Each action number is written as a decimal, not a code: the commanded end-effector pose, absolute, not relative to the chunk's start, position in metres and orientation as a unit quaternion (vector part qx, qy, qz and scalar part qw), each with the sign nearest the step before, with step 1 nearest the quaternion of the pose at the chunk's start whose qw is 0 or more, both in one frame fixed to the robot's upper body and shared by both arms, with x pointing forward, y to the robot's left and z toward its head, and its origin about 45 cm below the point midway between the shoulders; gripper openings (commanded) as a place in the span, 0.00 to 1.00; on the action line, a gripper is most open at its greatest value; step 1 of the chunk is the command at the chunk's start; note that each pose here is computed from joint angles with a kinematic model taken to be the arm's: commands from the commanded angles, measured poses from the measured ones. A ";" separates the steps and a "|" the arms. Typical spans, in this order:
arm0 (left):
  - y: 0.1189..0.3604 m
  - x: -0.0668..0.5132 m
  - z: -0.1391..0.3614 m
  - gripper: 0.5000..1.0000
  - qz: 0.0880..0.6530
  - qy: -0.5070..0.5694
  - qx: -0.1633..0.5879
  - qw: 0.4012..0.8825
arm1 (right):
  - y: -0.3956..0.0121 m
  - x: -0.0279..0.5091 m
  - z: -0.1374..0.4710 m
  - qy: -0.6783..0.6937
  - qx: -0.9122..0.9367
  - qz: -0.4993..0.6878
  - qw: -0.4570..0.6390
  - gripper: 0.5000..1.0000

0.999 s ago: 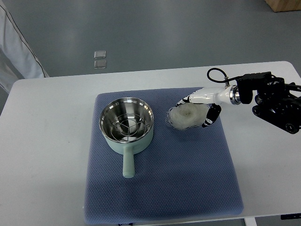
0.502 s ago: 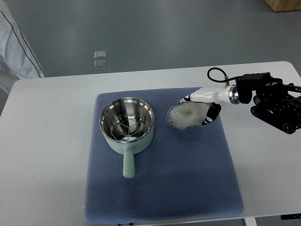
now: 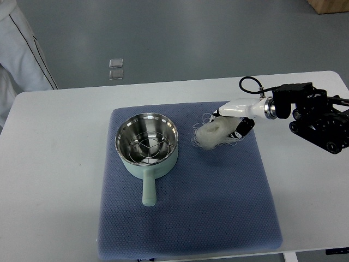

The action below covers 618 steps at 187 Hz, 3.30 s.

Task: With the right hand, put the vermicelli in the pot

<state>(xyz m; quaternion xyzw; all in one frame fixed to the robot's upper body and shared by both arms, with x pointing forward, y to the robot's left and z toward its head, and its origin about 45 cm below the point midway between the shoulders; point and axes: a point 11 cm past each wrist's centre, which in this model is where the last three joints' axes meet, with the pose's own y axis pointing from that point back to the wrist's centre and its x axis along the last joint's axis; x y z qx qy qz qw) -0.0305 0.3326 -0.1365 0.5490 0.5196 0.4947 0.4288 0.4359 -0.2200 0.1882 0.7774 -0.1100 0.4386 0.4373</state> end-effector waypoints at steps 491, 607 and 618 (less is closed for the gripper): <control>0.333 -0.030 -0.136 1.00 0.495 0.520 0.549 0.429 | -0.061 0.427 0.251 -0.090 0.839 0.465 0.268 0.58; 0.333 -0.030 -0.136 1.00 0.495 0.520 0.549 0.429 | -0.090 0.460 0.320 -0.233 0.879 0.387 0.155 0.80; 0.333 -0.030 -0.136 1.00 0.495 0.520 0.549 0.429 | -0.102 0.465 0.320 -0.281 0.893 0.332 0.113 0.80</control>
